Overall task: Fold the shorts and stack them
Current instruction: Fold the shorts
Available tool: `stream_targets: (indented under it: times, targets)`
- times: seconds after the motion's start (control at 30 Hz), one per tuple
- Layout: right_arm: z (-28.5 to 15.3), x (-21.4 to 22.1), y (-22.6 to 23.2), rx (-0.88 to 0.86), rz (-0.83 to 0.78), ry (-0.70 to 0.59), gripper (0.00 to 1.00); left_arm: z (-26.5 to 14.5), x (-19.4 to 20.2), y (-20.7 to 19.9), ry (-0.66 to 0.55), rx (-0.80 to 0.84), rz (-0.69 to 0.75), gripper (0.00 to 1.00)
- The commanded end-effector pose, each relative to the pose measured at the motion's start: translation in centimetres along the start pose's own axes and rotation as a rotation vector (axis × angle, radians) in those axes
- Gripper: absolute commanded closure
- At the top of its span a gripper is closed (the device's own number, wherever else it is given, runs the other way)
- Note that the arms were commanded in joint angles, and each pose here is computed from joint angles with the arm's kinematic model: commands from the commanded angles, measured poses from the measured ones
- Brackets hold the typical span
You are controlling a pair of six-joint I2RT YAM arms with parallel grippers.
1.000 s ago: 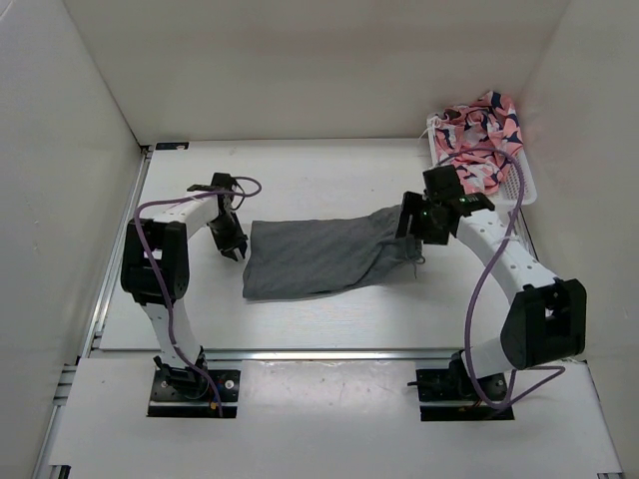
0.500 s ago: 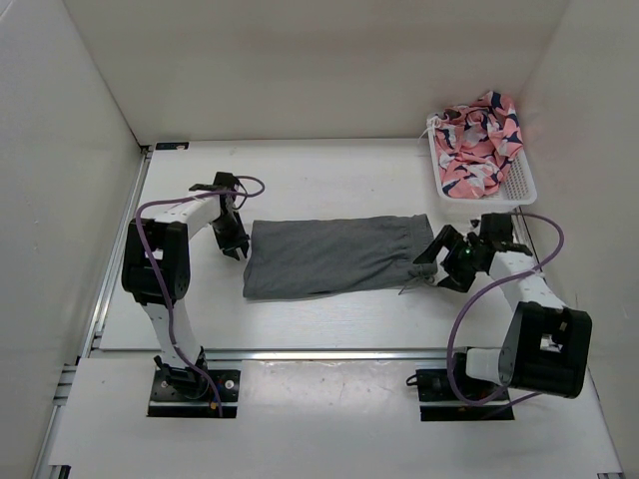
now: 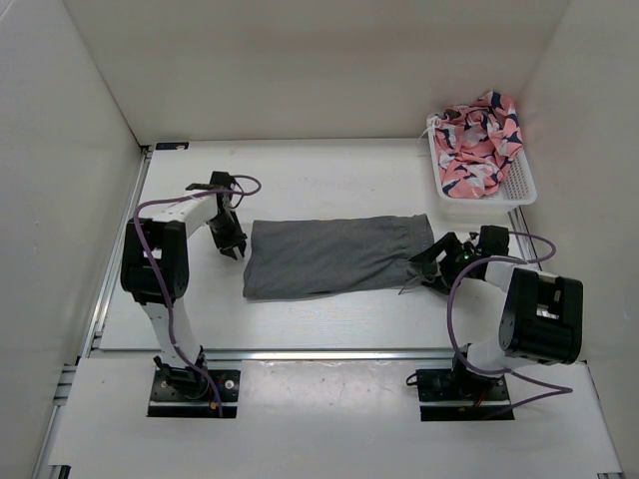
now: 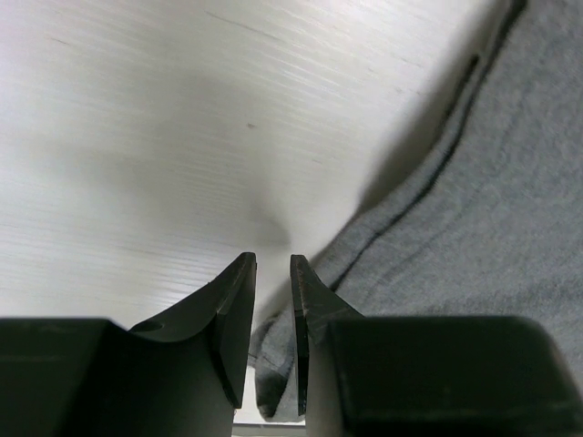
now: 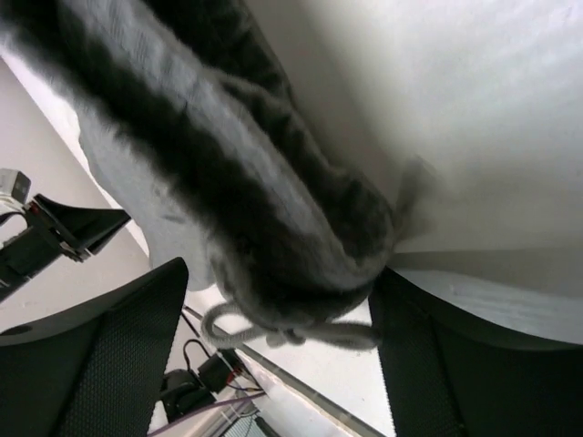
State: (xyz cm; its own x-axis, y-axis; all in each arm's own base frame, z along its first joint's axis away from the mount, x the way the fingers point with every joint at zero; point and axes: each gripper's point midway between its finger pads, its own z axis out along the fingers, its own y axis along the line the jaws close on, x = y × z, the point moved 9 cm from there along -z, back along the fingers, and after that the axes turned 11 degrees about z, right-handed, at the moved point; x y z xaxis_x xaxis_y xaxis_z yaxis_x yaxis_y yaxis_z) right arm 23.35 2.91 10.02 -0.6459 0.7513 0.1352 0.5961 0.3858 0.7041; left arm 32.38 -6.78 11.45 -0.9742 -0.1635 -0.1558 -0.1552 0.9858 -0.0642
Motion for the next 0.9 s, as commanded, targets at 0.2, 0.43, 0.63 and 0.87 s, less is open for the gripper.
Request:
stream_targets:
  times: [0.2, 0.43, 0.63, 0.87]
  targets:
    - [1.6, -2.6, 1.0, 0.069, -0.042, -0.127, 0.56, 0.3, -1.2, 1.1, 0.005, 0.036, -0.044, 0.66]
    - [1.5, -1.7, 4.7, 0.202, -0.278, -0.211, 1.0, 1.6, -0.8, -0.6, 0.045, 0.075, -0.05, 0.81]
    - [-0.1, 1.3, 10.1, 0.231, -0.513, -0.325, 1.0, 2.2, -0.1, -1.0, 0.059, 0.084, -0.057, 0.9]
    - [-0.2, 9.3, 19.0, 0.172, -0.904, -0.36, 1.0, 1.9, -0.1, -1.2, 0.054, 0.095, -0.066, 0.9]
